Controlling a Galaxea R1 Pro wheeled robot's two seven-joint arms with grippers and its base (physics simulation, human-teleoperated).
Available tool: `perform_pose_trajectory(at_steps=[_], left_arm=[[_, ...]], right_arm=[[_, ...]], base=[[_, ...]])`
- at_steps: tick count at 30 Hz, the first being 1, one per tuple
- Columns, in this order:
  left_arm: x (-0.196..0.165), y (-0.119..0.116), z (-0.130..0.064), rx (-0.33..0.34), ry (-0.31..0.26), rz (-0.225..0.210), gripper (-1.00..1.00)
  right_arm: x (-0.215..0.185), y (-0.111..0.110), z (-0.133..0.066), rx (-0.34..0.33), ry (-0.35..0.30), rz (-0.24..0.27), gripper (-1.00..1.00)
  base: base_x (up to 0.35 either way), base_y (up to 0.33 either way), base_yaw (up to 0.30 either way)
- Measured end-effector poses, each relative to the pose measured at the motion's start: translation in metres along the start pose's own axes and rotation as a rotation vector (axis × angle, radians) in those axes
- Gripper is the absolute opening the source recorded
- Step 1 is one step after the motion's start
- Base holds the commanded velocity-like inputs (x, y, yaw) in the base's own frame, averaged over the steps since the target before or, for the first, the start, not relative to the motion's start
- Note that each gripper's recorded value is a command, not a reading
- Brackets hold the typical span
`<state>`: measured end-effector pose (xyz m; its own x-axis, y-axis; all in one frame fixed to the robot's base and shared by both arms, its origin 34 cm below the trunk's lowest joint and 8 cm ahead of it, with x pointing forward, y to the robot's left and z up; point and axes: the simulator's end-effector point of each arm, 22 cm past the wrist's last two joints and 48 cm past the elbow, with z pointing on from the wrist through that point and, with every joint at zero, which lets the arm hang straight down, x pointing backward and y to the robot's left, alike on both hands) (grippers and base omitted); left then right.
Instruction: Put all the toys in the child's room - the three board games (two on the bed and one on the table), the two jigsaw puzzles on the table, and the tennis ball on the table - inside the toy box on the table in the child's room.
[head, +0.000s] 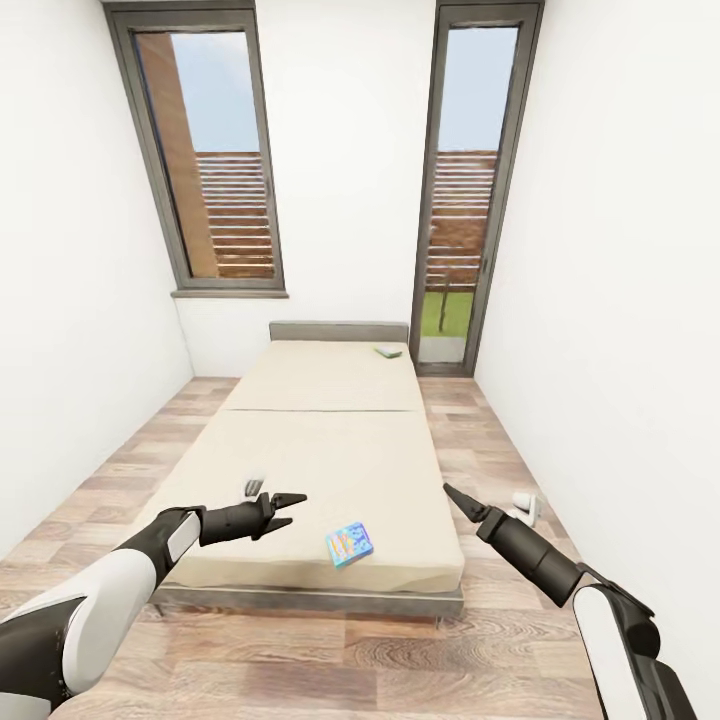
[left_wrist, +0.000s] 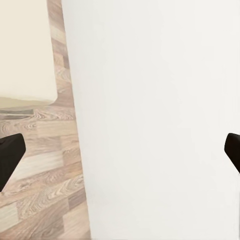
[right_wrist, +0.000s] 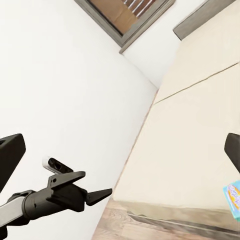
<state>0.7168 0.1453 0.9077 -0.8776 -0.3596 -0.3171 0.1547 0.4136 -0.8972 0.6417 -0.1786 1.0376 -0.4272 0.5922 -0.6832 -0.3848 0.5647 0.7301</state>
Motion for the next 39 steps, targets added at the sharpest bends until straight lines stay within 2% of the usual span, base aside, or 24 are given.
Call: perform_pose_trajectory(at_steps=[6,24,28,33,39], left_arm=[[0.003,0.006,0.002,0.001,0.014,-0.028,1.00],[0.013,0.028,0.014,-0.005,0.029,-0.034,1.00],[0.019,0.032,0.021,-0.006,0.037,-0.039,1.00],[0.035,0.027,0.043,0.016,0.064,-0.042,1.00],[0.042,0.044,0.053,-0.038,0.071,-0.040,1.00]], right_arm=[[0.003,-0.007,0.000,0.001,-0.003,0.003,1.00],[0.012,-0.032,-0.004,0.011,-0.011,0.002,1.00],[0.014,-0.038,-0.006,0.016,-0.014,0.007,1.00],[0.016,-0.048,-0.009,0.025,-0.021,0.009,1.00],[0.020,-0.056,-0.010,0.029,-0.027,0.012,1.00]], base=[[0.000,0.000,0.000],[0.000,0.000,0.000],[0.000,0.000,0.000],[0.000,0.000,0.000],[0.000,0.000,0.000]])
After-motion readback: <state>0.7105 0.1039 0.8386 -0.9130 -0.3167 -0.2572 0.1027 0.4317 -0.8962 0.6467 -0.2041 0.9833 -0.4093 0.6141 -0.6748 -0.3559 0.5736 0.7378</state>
